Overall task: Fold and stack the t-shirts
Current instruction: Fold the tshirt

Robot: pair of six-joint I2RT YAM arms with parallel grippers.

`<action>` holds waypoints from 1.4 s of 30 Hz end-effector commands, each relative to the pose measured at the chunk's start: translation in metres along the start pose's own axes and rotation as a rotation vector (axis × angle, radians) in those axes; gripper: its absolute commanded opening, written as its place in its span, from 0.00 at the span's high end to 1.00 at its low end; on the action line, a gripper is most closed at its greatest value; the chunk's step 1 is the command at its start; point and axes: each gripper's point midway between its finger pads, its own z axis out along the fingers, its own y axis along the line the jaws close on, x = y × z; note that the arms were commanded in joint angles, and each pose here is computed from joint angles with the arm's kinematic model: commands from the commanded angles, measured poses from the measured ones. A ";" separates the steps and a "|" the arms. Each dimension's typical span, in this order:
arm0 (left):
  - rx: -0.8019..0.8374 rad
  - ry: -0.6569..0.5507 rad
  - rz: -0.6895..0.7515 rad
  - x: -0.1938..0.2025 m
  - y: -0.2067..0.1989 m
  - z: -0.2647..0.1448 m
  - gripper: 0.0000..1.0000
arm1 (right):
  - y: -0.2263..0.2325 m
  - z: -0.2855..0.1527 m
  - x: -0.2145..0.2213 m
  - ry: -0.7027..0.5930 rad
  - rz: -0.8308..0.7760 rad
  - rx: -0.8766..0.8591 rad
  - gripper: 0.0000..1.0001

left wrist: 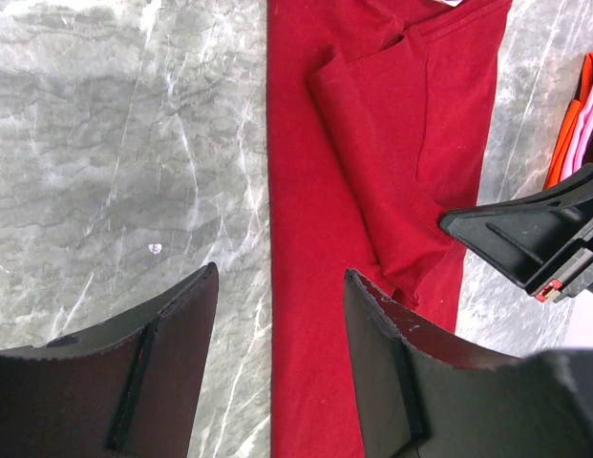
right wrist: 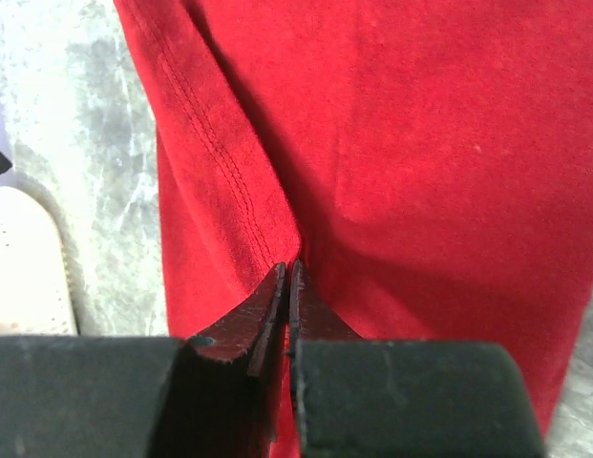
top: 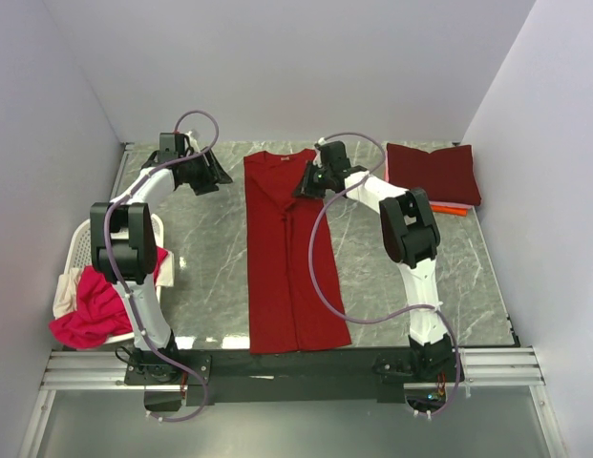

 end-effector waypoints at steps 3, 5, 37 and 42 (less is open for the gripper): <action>0.043 -0.009 0.030 -0.009 -0.010 -0.001 0.39 | 0.020 -0.027 -0.032 -0.117 -0.056 -0.018 0.91; 0.052 -0.003 0.030 -0.008 -0.010 -0.001 0.40 | 0.019 -0.027 -0.033 -0.120 -0.057 -0.015 0.86; 0.281 0.041 -0.009 -0.016 -0.079 0.089 0.89 | 0.066 -0.119 0.011 0.079 -0.661 -0.334 0.83; 0.278 0.061 -0.065 -0.014 -0.071 0.111 0.89 | 0.071 -0.123 0.013 0.095 -0.650 -0.354 0.83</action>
